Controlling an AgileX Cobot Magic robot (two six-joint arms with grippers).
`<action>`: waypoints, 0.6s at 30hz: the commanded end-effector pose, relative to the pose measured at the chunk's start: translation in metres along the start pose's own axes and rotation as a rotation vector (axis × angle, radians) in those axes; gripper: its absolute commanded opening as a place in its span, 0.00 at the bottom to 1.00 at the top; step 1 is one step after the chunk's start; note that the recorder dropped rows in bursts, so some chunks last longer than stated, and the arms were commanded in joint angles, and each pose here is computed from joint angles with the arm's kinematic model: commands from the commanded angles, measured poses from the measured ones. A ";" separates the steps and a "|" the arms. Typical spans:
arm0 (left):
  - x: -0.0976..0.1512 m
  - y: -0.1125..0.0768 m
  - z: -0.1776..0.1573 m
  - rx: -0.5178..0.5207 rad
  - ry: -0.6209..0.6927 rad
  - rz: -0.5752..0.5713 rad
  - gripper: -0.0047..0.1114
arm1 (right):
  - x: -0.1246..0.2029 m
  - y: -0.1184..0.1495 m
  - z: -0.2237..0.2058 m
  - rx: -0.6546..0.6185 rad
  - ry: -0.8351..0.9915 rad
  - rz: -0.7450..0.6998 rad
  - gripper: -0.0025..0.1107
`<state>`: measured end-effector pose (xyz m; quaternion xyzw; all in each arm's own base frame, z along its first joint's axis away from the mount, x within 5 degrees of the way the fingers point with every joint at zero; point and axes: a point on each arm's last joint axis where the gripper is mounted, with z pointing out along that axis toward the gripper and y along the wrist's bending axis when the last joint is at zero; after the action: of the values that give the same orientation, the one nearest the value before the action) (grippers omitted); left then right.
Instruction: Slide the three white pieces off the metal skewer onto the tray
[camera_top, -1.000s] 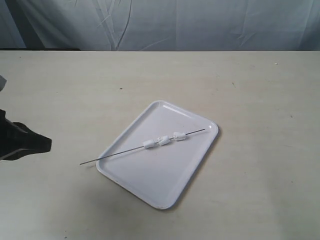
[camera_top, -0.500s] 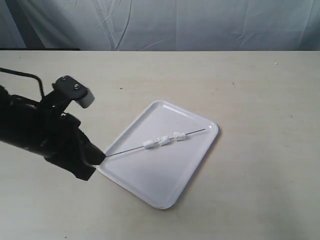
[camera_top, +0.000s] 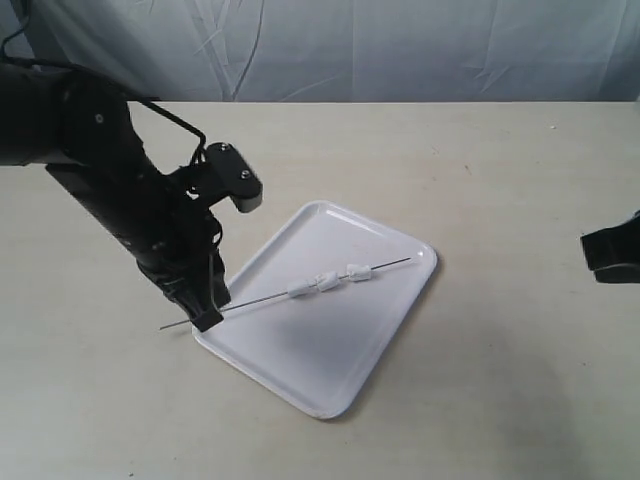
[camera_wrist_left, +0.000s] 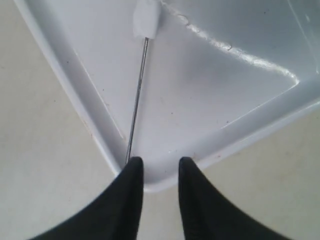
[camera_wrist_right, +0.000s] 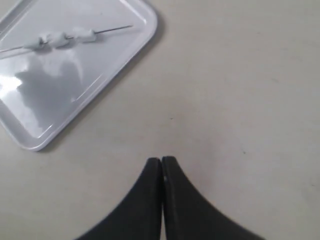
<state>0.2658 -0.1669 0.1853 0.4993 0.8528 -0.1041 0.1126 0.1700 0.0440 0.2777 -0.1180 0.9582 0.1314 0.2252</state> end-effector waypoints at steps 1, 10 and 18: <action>-0.005 0.004 0.017 0.007 0.027 0.060 0.31 | -0.006 0.004 0.015 -0.092 0.053 -0.055 0.02; -0.013 0.014 0.037 -0.018 0.031 0.127 0.31 | -0.013 0.007 0.045 -0.237 0.139 -0.063 0.19; -0.031 0.007 0.040 -0.068 0.037 0.254 0.31 | -0.012 0.003 0.070 -0.283 0.270 -0.008 0.45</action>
<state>0.2899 -0.1940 0.1569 0.5836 0.8001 -0.0613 0.1243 0.2058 0.0688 0.2247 -0.1633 0.9524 0.2432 0.0849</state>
